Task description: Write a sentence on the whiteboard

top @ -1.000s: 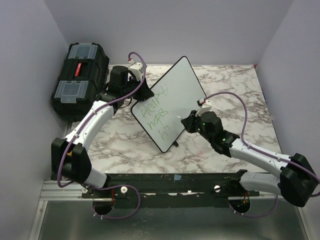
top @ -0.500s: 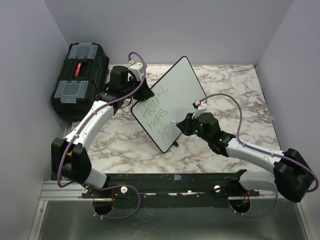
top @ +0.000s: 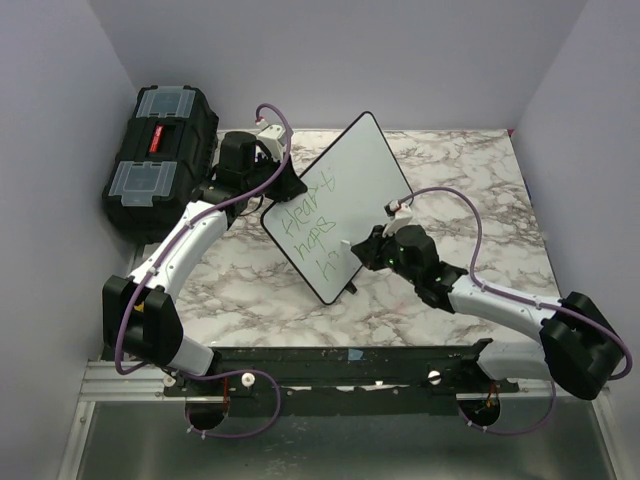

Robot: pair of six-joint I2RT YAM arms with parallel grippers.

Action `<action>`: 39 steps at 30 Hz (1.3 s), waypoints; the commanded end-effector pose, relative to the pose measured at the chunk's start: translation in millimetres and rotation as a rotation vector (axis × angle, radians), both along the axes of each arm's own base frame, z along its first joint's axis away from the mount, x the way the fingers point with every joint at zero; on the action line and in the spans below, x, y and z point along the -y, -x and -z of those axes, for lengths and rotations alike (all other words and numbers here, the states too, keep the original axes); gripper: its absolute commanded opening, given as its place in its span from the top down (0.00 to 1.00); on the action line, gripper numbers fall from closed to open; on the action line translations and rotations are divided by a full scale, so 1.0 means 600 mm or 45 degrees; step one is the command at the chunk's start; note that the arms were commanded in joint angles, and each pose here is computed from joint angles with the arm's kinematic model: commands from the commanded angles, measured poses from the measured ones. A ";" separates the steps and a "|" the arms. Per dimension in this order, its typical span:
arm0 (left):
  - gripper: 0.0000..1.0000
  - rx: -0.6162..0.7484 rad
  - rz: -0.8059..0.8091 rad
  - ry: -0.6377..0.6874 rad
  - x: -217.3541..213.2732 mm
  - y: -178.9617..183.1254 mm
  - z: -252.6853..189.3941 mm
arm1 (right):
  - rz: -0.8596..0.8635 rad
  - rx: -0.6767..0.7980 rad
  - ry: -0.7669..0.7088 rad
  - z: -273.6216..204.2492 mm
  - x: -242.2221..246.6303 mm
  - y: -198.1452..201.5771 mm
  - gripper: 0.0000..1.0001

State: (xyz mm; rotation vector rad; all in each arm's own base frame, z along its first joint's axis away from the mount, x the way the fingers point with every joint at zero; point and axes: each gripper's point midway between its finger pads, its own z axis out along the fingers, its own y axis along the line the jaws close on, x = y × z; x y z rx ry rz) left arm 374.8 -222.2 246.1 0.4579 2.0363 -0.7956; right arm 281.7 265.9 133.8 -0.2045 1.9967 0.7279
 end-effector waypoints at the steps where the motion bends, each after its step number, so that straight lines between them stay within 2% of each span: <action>1: 1.00 -0.027 0.073 -0.114 -0.001 0.019 0.044 | -0.004 -0.077 0.020 0.046 0.008 0.014 0.99; 15: 1.00 -0.022 0.071 -0.110 0.000 0.016 0.042 | 0.044 -0.268 0.139 0.111 0.058 0.065 0.99; 30: 1.00 -0.022 0.068 -0.108 0.001 0.015 0.042 | 0.011 -0.047 -0.002 -0.027 0.028 0.030 0.99; 39: 1.00 -0.019 0.069 -0.112 -0.001 0.018 0.041 | -0.013 -0.031 -0.023 -0.038 -0.006 0.001 0.99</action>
